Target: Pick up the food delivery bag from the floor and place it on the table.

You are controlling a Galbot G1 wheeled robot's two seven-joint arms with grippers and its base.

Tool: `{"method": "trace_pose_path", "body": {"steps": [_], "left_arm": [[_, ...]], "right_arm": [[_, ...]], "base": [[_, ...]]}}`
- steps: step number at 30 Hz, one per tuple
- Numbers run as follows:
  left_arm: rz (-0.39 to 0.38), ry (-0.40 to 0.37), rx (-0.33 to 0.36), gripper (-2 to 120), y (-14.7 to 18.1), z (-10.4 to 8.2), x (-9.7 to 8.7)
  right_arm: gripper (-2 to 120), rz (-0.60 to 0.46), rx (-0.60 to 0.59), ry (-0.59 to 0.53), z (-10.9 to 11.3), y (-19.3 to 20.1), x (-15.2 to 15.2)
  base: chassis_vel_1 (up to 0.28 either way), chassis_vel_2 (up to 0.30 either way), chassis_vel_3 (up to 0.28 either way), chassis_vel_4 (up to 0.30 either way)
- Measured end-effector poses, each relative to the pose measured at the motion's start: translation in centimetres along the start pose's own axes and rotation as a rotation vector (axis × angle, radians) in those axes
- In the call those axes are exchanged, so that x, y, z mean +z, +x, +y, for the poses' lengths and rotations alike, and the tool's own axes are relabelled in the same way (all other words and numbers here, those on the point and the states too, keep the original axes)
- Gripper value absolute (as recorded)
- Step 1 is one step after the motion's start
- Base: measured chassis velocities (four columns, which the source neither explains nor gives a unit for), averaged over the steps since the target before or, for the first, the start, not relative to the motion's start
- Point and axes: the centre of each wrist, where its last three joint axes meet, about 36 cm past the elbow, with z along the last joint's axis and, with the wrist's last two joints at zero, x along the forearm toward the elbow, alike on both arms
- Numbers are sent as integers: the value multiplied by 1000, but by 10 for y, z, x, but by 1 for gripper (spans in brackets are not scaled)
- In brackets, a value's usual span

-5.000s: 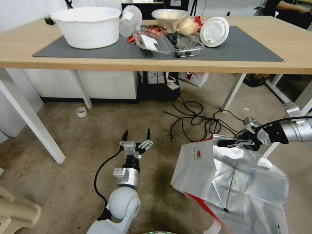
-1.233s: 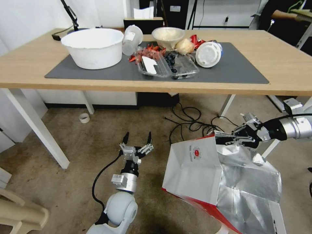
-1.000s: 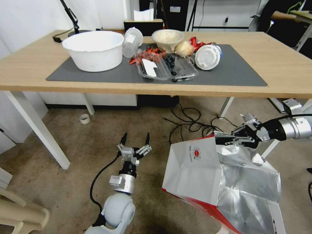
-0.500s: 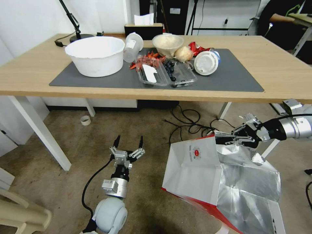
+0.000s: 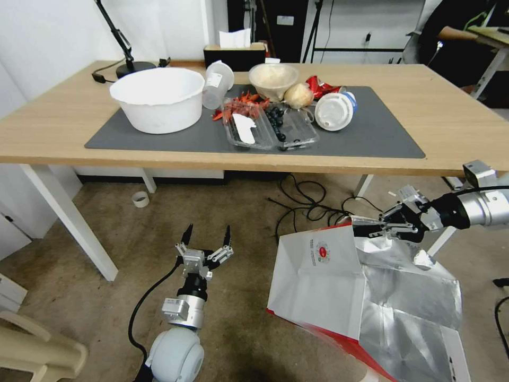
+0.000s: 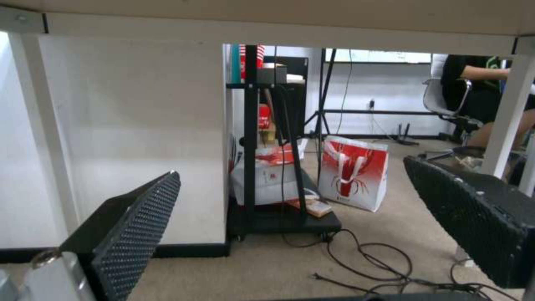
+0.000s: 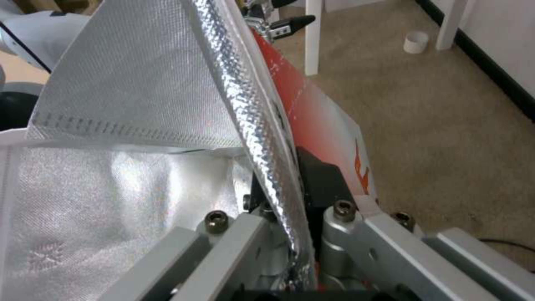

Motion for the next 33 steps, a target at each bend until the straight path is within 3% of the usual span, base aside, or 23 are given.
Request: {"method": "trace_pose_path", "body": {"steps": [33], "left_arm": [[12, -4, 2, 100, 8, -7, 0]], "right_arm": [[0, -6, 3, 3, 1, 4, -3]], "base": [[0, 0, 0, 0]]}}
